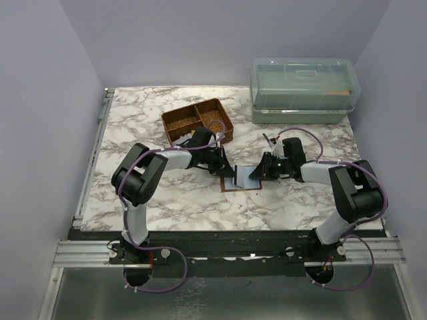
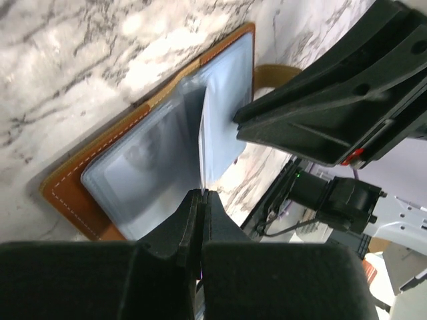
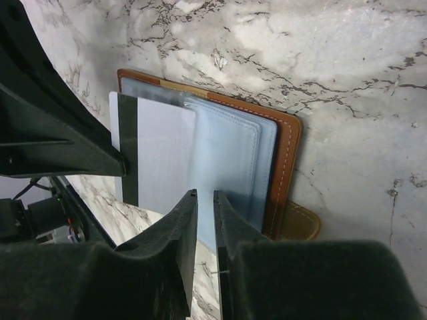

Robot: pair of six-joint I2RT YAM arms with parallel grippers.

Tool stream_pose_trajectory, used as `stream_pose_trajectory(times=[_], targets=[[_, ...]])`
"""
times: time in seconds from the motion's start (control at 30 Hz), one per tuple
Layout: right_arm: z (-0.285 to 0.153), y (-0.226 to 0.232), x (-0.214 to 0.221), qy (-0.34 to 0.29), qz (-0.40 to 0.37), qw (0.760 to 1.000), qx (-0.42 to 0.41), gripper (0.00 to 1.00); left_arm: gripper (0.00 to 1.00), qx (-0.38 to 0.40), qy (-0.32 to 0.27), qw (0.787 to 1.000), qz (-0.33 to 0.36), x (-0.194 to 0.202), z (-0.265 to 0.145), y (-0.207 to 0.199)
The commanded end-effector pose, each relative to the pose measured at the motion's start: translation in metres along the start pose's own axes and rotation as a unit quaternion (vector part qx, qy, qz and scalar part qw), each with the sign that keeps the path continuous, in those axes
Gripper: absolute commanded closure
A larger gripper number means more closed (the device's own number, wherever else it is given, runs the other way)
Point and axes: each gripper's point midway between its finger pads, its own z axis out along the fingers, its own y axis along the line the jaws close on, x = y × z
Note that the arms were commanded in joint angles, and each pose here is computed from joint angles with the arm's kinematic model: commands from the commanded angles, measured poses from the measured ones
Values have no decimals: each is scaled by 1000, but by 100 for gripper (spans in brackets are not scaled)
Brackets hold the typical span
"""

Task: Put the credit cards into the card holder
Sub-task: Insert the credit card into the card holder.

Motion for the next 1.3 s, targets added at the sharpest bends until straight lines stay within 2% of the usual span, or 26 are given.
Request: stream_pose_trajectory(times=[0.0,0.4,0.53,0.67,0.8,0.93,1.13,1.27], targets=[[2,-6,3,-4,12,1000,5,81,100,4,-57,998,5,-22,9,-1],[-3,1,-3,-7,11,1000,8,80,100,15,-32,999,4,-7,22,0],[-20,-6,-11,-21,0,997,68,74,100,3,-17,1000,-3,-1,24,8],[-34,-21,-10,-24,-6,991,131,64,100,-6,-8,1000,-4,2,26,14],[-31,-29,-9,-24,-11,990,141,61,100,-6,2,1000,-1,3,27,15],[-20,-36,-8,-15,-15,991,135,65,100,0,9,1000,1,3,28,10],[-5,-16,-13,-15,-24,998,61,84,100,-10,12,1000,-4,4,43,2],[-2,2,-12,-14,-6,1000,11,91,100,-51,-21,998,-38,0,57,8]])
